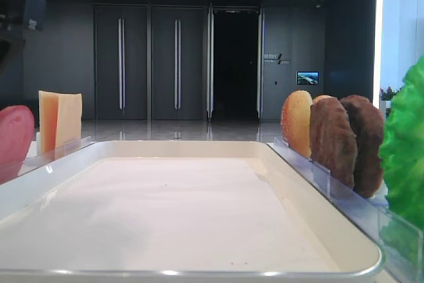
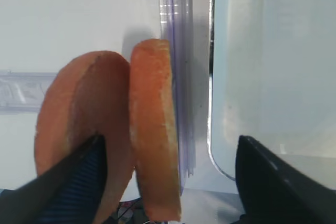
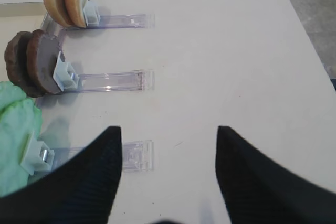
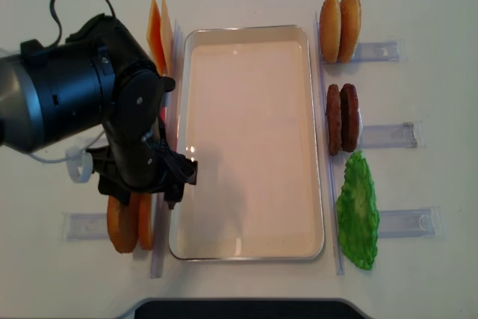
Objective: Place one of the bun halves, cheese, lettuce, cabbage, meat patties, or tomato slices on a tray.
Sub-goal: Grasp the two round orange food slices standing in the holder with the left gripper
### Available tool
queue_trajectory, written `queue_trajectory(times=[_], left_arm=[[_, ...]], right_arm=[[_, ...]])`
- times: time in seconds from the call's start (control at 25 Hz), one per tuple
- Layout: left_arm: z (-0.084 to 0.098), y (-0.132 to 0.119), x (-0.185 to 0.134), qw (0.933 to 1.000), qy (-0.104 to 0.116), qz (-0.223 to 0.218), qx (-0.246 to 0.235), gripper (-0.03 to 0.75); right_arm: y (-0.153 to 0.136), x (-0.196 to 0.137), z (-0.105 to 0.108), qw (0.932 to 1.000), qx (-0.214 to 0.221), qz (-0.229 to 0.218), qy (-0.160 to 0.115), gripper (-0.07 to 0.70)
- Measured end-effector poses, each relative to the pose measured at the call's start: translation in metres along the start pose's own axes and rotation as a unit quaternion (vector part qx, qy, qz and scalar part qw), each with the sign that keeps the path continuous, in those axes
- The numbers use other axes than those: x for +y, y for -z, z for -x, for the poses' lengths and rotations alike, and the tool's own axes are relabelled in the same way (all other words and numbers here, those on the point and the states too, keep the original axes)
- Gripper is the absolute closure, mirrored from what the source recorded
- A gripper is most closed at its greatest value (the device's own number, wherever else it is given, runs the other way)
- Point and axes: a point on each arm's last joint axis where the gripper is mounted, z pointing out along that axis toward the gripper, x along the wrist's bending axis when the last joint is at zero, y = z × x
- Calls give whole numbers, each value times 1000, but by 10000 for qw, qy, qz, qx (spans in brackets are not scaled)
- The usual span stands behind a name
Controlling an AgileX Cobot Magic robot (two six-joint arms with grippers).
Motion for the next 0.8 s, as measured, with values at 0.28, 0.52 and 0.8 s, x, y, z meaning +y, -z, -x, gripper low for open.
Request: queue_trajectory(times=[0.28, 0.52, 0.8], left_arm=[[-1, 0, 0, 10000, -8, -14, 44, 137], [-1, 0, 0, 10000, -13, -16, 59, 259], [-3, 0, 0, 9999, -46, -1, 140, 554]], right_arm=[[0, 0, 0, 10000, 40, -2, 24, 223], [0, 0, 0, 10000, 44, -2, 26, 223], [0, 0, 0, 10000, 44, -2, 26, 223]])
